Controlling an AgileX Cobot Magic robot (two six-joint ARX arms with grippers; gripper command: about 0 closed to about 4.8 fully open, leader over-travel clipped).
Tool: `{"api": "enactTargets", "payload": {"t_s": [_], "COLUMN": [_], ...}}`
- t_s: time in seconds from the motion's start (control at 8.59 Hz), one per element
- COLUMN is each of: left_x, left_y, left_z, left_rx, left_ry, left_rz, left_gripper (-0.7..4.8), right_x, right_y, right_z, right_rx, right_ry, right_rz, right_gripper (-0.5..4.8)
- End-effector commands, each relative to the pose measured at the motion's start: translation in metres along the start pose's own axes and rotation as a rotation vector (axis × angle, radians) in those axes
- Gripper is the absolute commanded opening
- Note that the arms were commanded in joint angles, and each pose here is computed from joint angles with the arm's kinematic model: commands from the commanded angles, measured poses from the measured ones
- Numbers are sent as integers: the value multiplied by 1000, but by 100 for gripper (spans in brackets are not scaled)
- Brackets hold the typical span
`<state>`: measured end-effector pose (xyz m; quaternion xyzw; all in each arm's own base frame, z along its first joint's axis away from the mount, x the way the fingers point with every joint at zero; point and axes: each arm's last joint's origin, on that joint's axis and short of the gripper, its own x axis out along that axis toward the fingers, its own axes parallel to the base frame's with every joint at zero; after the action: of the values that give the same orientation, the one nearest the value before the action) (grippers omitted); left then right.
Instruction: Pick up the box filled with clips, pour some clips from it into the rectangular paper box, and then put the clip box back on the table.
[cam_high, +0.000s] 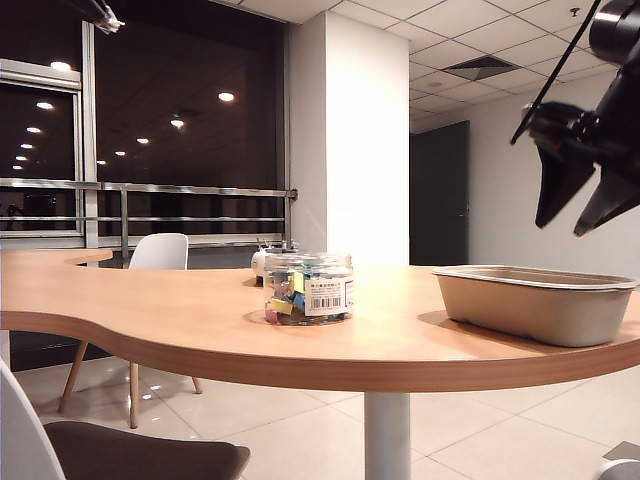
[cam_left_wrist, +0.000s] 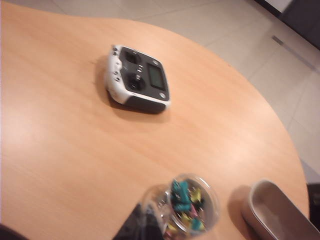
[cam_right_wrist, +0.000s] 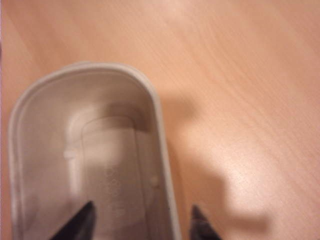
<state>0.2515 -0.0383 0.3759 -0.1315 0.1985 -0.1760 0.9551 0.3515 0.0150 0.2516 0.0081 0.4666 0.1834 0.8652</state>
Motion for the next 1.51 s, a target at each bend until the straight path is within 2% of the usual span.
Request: {"api": "enactTargets", "payload": {"t_s": [0.12, 0.7, 0.82, 0.93, 1.05, 1.16, 1.28, 1.4, 1.51], "left_x": [-2, -2, -2, -2, -2, -2, -2, -2, -2], "left_y": [-1, -1, -1, -1, -1, -1, -1, -1, -1], "left_z": [4, 4, 4, 4, 4, 4, 4, 4, 4], "left_rx": [6, 6, 6, 6, 6, 6, 6, 6, 6], "left_ry": [-28, -27, -27, -27, -27, -27, -27, -26, -25], "left_rz": [-4, -5, -5, -5, -5, -5, -5, -6, -8], "left_gripper": [-5, -5, -5, -5, -5, -5, -5, -5, -5], "right_x": [14, 52, 63, 66, 76, 76, 80, 84, 81], "right_y": [-4, -12, -10, -7, 12, 15, 31, 38, 37], "right_z": [2, -5, -7, -7, 2, 4, 9, 12, 14], "right_rx": [-15, -33, -39, -49, -104, -115, -130, -122, -104], "right_ry": [-3, 71, 91, 95, 30, 15, -23, -44, -29], "right_rz": [18, -11, -2, -2, 15, 18, 39, 55, 55], "right_gripper": [243, 238, 136, 101, 7, 7, 7, 113, 131]}}
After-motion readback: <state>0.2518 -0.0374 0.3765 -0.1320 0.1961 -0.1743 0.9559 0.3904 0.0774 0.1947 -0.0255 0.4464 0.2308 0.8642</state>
